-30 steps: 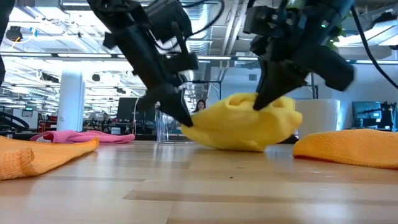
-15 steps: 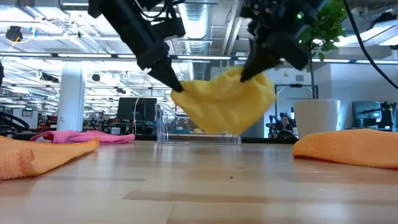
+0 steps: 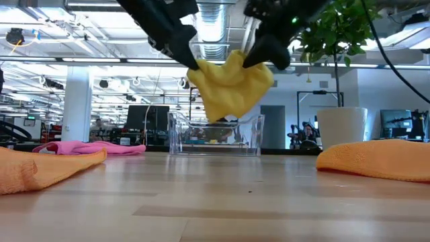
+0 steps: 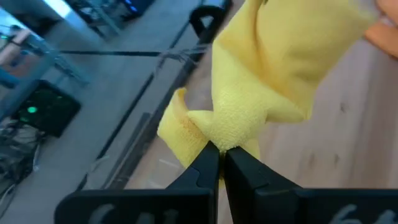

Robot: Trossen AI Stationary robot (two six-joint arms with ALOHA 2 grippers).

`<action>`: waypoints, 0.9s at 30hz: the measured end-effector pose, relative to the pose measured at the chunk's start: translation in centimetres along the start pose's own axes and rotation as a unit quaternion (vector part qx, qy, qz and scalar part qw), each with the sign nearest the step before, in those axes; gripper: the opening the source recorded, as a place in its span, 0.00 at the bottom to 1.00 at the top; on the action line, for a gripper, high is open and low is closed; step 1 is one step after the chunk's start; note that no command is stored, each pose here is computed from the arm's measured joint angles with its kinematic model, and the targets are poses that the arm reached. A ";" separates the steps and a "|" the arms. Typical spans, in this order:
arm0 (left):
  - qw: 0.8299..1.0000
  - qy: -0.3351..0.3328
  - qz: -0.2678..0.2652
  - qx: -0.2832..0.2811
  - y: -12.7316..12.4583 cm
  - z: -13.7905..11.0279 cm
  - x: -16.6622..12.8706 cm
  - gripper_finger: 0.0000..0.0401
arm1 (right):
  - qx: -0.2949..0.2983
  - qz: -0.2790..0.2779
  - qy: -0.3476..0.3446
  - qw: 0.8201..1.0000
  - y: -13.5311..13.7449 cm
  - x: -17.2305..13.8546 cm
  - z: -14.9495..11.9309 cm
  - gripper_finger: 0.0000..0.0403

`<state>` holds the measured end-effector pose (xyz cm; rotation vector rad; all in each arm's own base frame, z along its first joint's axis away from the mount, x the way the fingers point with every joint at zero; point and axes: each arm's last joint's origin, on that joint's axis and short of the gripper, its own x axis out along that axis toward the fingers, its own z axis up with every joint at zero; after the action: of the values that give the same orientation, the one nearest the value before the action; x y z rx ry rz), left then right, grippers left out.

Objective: Fold microfiber towels
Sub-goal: Put the folded yellow towel into the transparent bin

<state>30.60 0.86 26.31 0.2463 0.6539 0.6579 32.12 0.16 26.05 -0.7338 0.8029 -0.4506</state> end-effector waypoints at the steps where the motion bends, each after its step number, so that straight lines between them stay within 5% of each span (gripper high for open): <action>1: 1.000 0.002 0.009 -0.001 0.1 -0.1 0.0 0.00 | -0.002 -0.006 0.001 1.000 -0.4 0.4 -0.1 0.03; 8: 0.995 0.004 0.095 -0.014 1.4 0.0 0.5 0.00 | 0.002 -0.066 -0.003 0.998 -4.0 2.6 -0.9 0.03; 11: 0.993 0.011 0.112 -0.026 2.3 -0.1 1.1 0.00 | 0.011 -0.050 -0.017 0.999 -5.1 3.7 -1.5 0.03; 27: 0.980 0.074 0.168 -0.073 8.0 -1.6 5.6 0.00 | -0.017 -0.062 0.009 0.998 -6.2 12.2 -5.4 0.03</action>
<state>29.10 10.57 25.64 0.1733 0.7099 1.0529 34.96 -13.76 22.11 -0.8156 0.7869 -0.5576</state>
